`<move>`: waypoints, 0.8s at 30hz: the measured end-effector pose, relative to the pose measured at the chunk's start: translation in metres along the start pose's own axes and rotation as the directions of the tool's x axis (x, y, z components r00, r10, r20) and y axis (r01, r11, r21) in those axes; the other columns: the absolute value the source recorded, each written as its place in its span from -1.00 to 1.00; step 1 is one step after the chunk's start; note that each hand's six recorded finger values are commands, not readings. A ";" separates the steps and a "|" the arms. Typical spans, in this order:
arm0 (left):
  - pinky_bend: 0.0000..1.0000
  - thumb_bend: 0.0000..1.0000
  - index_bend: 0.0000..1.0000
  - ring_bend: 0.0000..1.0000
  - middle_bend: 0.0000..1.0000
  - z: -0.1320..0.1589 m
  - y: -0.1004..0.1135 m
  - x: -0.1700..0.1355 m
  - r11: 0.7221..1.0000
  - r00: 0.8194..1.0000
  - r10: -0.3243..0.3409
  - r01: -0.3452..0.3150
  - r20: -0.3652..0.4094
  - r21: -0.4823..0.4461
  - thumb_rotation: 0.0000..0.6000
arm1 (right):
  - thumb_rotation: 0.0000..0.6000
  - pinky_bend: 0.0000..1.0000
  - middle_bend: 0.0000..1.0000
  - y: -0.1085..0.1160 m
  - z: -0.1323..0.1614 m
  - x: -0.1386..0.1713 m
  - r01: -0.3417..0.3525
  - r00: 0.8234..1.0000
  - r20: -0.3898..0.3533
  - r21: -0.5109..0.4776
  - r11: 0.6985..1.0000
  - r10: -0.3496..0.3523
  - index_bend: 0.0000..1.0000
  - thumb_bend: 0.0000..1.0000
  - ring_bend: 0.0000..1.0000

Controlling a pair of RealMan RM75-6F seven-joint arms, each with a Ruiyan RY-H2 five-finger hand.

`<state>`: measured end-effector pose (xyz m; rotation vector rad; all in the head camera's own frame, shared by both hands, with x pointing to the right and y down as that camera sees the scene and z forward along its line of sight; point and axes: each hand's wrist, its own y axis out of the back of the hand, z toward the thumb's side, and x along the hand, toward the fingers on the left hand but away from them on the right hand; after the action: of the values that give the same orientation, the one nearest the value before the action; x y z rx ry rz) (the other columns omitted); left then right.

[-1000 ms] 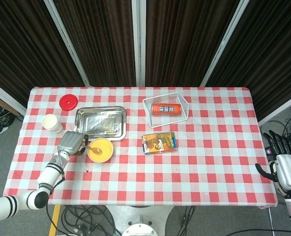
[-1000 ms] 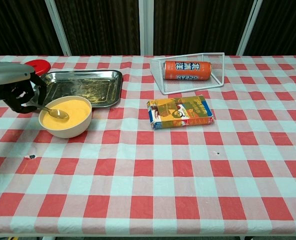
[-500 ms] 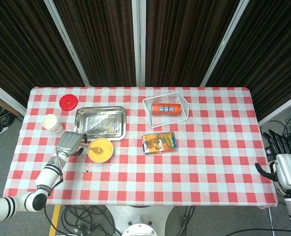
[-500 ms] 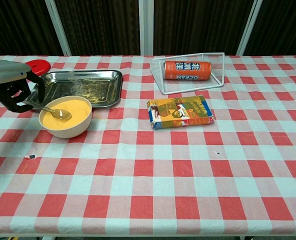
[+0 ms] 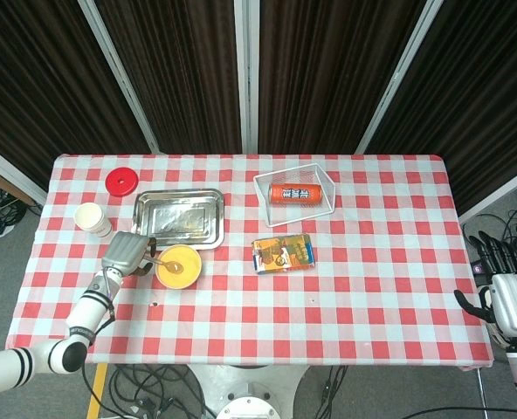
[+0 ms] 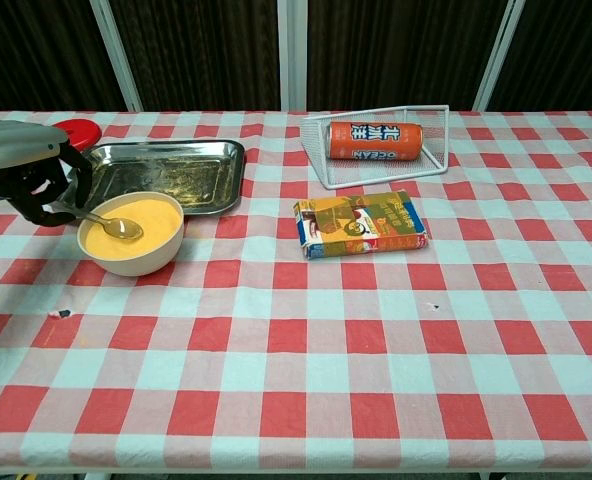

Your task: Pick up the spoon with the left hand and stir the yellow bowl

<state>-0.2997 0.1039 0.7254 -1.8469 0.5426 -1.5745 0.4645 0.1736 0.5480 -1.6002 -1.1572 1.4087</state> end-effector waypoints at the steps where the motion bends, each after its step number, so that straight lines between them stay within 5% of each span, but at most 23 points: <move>1: 0.90 -0.31 0.15 0.72 0.79 0.000 -0.001 0.000 1.000 1.000 -0.002 0.002 0.000 0.000 1.00 | 1.00 -1.00 -1.00 0.000 0.000 0.000 0.000 1.000 0.000 0.000 1.000 0.000 -1.00 -0.61 -1.00; 24: 0.90 -0.21 0.28 0.73 0.81 0.001 0.008 -0.001 1.000 1.000 0.018 -0.018 0.012 0.016 1.00 | 1.00 -1.00 -1.00 -0.001 0.001 0.000 -0.003 1.000 0.000 -0.001 1.000 0.003 -1.00 -0.66 -1.00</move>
<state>-0.2987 0.0993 0.7192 -1.8337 0.5381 -1.5504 0.4639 0.1738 0.5486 -1.6033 -1.1560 1.4106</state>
